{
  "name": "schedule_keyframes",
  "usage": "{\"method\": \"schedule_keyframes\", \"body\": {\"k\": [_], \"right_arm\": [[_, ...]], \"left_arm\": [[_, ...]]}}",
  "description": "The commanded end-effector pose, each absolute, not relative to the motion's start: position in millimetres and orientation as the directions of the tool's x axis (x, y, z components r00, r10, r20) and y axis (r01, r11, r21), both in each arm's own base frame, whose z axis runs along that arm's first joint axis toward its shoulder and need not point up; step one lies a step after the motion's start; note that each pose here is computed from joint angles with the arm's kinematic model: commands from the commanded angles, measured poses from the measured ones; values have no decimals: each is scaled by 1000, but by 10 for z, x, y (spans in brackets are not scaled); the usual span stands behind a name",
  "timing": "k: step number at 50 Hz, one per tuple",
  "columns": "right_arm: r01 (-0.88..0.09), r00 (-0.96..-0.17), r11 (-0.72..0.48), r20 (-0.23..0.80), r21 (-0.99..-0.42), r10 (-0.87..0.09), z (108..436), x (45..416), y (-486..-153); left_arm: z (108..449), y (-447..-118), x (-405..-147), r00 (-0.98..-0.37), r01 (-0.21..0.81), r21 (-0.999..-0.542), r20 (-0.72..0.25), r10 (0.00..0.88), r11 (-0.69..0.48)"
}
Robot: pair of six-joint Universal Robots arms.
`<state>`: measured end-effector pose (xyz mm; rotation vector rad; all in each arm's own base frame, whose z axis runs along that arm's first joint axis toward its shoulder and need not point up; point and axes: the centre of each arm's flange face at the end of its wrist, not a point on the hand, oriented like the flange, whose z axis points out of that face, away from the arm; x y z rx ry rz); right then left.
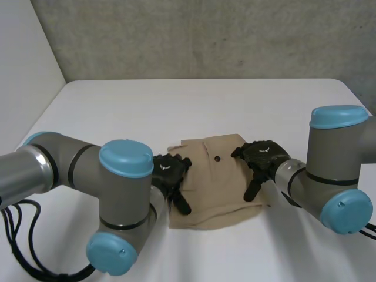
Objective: Fold the shorts.
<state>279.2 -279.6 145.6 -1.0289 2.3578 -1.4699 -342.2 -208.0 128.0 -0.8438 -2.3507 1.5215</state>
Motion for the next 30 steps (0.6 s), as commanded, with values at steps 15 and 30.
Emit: {"method": "schedule_keyframes", "body": {"k": [15,30], "right_arm": [[-507,-724,291,217,-811,-655,1410,2624,-2542],[-220,-904,-70,231,-973,-359,2853,2393,-2781]], "left_arm": [[1556,-1732,-3258,-811,361,-890,-153,565,278],[2944,-2122,-3072,-897,78,-997,-70,436,1]]}}
